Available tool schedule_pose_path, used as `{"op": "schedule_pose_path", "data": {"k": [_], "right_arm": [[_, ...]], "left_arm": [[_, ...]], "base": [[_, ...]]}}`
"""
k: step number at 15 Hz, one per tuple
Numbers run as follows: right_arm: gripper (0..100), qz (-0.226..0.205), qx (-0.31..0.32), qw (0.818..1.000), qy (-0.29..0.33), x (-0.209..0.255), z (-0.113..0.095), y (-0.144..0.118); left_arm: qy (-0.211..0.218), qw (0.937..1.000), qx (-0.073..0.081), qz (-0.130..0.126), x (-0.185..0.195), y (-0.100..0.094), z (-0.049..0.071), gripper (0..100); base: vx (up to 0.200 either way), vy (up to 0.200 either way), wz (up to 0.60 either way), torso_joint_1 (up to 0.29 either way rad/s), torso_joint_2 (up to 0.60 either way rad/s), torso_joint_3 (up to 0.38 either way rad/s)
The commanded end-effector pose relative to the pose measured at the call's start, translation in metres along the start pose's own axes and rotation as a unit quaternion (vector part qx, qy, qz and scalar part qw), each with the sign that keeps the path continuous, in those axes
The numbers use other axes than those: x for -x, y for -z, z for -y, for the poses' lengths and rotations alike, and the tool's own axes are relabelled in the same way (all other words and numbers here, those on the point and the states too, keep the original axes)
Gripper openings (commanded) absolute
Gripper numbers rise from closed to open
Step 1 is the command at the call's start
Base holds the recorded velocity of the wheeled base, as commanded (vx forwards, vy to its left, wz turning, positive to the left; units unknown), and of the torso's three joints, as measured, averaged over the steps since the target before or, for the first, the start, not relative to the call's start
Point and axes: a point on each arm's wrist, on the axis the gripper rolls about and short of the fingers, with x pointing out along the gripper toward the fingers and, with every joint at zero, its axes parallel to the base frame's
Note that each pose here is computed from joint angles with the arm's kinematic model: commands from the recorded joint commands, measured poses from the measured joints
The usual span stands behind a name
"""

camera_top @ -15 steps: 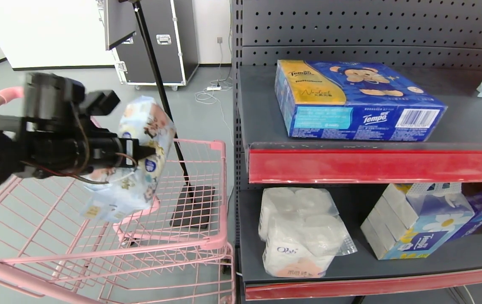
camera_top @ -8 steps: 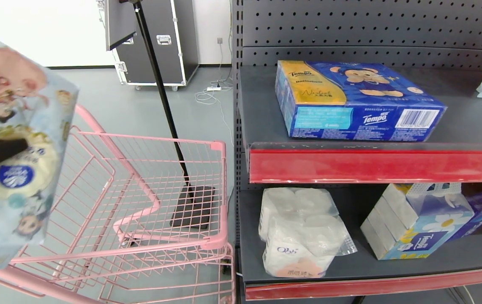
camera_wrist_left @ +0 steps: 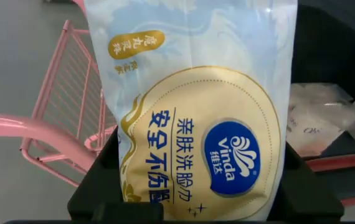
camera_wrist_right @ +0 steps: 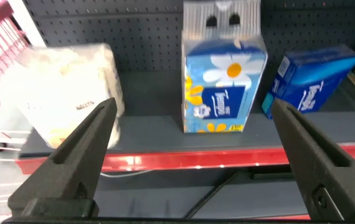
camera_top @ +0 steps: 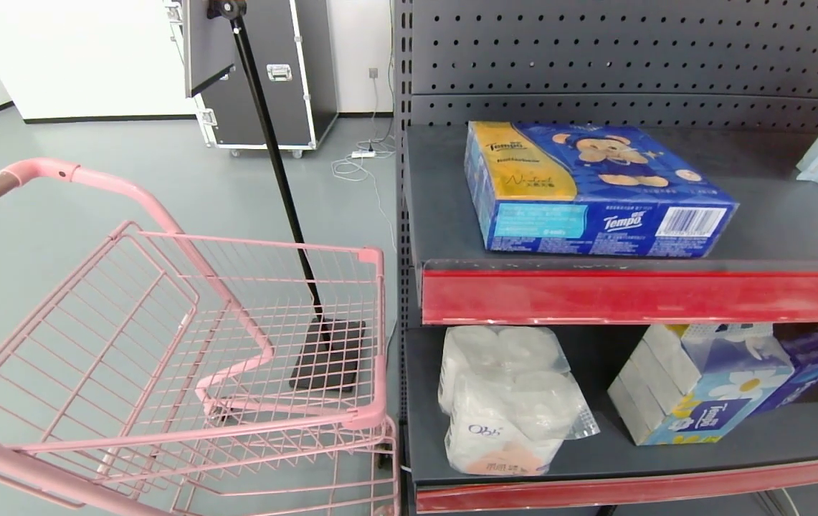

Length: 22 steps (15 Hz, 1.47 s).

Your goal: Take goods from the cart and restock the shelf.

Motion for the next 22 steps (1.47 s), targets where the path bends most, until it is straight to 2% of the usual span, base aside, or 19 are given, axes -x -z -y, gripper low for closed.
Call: {"op": "schedule_pose_path", "data": {"k": [1, 5, 8, 10, 14, 19, 22], "right_arm": [[100, -0.001, -0.001, 1.0, 0.0, -0.0001, 0.0, 0.0002], [100, 0.0, 0.002, 1.0, 0.0, 0.0, 0.0, -0.0002], [100, 0.0, 0.001, 1.0, 0.0, 0.0, 0.0, -0.0002], [100, 0.0, 0.002, 1.0, 0.0, 0.0, 0.0, -0.0002], [100, -0.001, 0.002, 1.0, 0.0, -0.0001, 0.0, 0.0002], [100, 0.0, 0.002, 1.0, 0.0, 0.0, 0.0, -0.0002], [100, -0.001, 0.003, 1.0, 0.0, -0.0001, 0.0, 0.0002]], "left_arm": [[0.015, 0.9996, -0.002, 0.025, 0.011, 0.0092, -0.0003, 0], [0.027, 0.9988, -0.012, 0.038, 0.0123, 0.0046, -0.0007, 0], [0.065, 0.9971, -0.024, 0.03, 0.0111, 0.0047, -0.004, 0], [0.068, 0.9968, -0.034, 0.026, 0.0088, 0.0036, -0.004, 0], [0.064, 0.997, -0.037, 0.024, 0.0072, 0.0029, -0.004, 0], [0.062, 0.9953, -0.069, 0.029, 0.0079, 0.0021, -0.0041, 0], [0.063, 0.9951, -0.07, 0.03, 0.0076, 0.0017, -0.004, 0]], "base": [[0.0, 0.0, 0.0, 0.09, -0.41, -0.315], [0.0, 0.0, 0.0, 0.122, -0.48, -0.351], [0.0, 0.0, 0.0, 0.163, -0.52, -0.367], [0.0, 0.0, 0.0, 0.178, -0.55, -0.371], [0.0, 0.0, 0.0, 0.209, -0.57, -0.372], [0.0, 0.0, 0.0, 0.203, -0.5, -0.311], [0.0, 0.0, 0.0, 0.16, -0.38, -0.229]]}}
